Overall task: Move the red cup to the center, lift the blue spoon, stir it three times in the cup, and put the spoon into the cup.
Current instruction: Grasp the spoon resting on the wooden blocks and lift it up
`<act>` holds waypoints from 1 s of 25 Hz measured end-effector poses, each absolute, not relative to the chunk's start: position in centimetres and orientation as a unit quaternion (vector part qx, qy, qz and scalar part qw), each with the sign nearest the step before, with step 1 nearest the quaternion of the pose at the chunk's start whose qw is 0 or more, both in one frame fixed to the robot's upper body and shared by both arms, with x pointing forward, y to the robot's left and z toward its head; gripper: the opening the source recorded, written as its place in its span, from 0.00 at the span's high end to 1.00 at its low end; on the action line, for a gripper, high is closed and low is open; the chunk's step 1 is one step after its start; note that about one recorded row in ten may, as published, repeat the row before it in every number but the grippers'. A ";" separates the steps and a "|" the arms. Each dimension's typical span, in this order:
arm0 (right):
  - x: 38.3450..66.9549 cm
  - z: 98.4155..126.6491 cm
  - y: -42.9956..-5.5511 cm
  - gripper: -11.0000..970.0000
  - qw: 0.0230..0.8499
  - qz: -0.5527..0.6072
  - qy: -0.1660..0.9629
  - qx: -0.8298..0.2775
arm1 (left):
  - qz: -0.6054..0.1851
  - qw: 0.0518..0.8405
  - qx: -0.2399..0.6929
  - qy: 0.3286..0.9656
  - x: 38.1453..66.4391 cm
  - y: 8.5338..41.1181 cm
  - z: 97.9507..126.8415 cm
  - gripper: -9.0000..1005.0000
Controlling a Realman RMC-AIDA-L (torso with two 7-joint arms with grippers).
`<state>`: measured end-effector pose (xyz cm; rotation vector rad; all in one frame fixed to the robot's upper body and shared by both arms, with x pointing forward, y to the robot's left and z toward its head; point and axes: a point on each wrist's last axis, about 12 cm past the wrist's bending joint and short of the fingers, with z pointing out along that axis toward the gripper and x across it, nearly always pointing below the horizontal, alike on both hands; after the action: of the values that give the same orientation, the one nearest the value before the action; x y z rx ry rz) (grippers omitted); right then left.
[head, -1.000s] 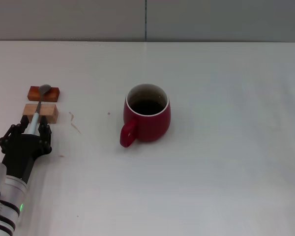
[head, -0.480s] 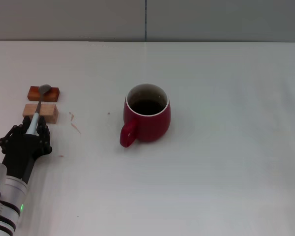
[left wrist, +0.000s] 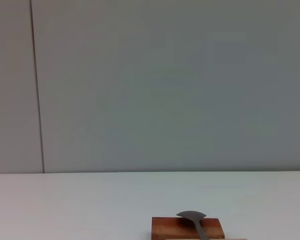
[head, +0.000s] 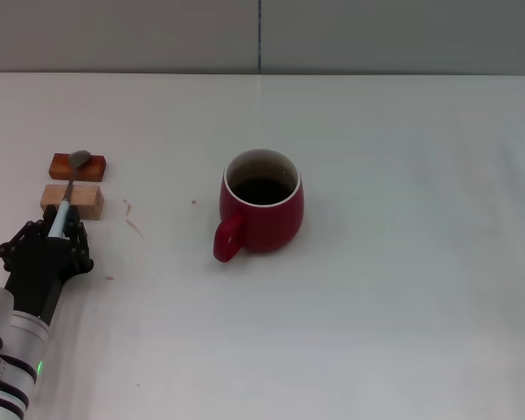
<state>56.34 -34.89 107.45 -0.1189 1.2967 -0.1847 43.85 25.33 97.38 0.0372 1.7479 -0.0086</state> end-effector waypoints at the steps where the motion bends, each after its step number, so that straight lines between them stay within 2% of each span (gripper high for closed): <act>1: 56.3 107.5 -34.9 0.21 0.791 -0.086 0.603 -0.055 | -0.004 0.641 0.017 0.767 43.9 25.3 97.4 0.73; 25: 56.0 107.5 -34.9 0.21 0.796 -0.085 0.596 -0.057 | -0.004 0.640 0.011 0.768 43.9 25.2 97.4 0.80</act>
<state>55.97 -34.88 107.45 -0.1219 1.2812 -0.1831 43.92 25.18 97.35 0.0256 1.7519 -0.0093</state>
